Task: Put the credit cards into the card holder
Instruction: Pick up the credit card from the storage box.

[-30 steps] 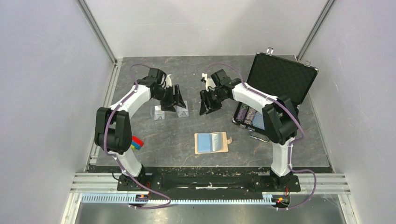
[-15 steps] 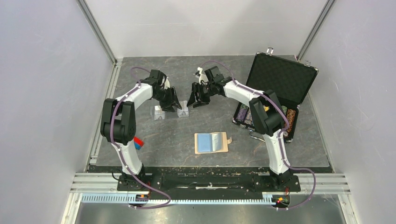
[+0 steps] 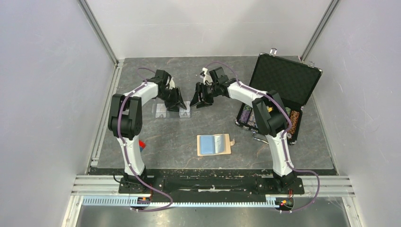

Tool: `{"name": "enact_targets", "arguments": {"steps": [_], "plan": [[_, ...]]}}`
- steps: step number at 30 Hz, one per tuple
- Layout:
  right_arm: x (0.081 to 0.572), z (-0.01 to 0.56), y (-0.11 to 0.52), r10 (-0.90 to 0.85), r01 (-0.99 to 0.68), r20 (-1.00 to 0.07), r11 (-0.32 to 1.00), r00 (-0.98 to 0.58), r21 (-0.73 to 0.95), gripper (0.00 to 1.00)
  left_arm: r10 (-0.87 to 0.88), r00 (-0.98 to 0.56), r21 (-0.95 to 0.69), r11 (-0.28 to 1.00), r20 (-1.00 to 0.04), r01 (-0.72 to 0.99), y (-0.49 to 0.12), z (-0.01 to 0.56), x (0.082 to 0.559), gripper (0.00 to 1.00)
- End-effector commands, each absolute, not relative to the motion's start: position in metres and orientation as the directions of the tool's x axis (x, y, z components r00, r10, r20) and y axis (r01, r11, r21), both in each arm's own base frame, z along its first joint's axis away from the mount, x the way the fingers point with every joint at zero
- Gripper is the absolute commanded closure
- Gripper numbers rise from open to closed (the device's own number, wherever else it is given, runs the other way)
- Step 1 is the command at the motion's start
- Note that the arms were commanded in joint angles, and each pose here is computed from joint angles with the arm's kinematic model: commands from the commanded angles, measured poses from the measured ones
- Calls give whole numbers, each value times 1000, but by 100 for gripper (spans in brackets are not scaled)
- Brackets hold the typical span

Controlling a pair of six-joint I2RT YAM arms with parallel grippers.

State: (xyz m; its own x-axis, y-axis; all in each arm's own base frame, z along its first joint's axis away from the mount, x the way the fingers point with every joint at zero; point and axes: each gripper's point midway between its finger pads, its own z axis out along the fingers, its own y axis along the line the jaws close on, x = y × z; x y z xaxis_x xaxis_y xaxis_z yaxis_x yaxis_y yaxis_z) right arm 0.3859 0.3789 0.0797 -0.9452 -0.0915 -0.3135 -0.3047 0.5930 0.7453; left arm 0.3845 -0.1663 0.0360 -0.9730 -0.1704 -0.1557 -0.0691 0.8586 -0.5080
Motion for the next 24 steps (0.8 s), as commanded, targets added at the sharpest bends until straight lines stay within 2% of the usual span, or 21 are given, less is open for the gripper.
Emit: {"name": "enact_targets", "arguments": {"steps": [1, 10, 17, 24], "plan": [[396, 95, 363, -61, -327, -364, 594, -929, 735, 46, -109, -987, -545, 838, -116, -28, -186, 30, 365, 49], [377, 82, 353, -85, -317, -339, 614, -937, 722, 46, -71, -995, -584, 812, -72, -15, -205, 36, 329, 50], [372, 81, 352, -92, -326, -343, 607, -935, 725, 46, -75, -989, -499, 866, -129, -1, -190, 42, 333, 30], [372, 82, 355, -93, -329, -344, 602, -934, 728, 46, -61, -981, -412, 911, -187, 22, -176, 50, 348, 29]]}}
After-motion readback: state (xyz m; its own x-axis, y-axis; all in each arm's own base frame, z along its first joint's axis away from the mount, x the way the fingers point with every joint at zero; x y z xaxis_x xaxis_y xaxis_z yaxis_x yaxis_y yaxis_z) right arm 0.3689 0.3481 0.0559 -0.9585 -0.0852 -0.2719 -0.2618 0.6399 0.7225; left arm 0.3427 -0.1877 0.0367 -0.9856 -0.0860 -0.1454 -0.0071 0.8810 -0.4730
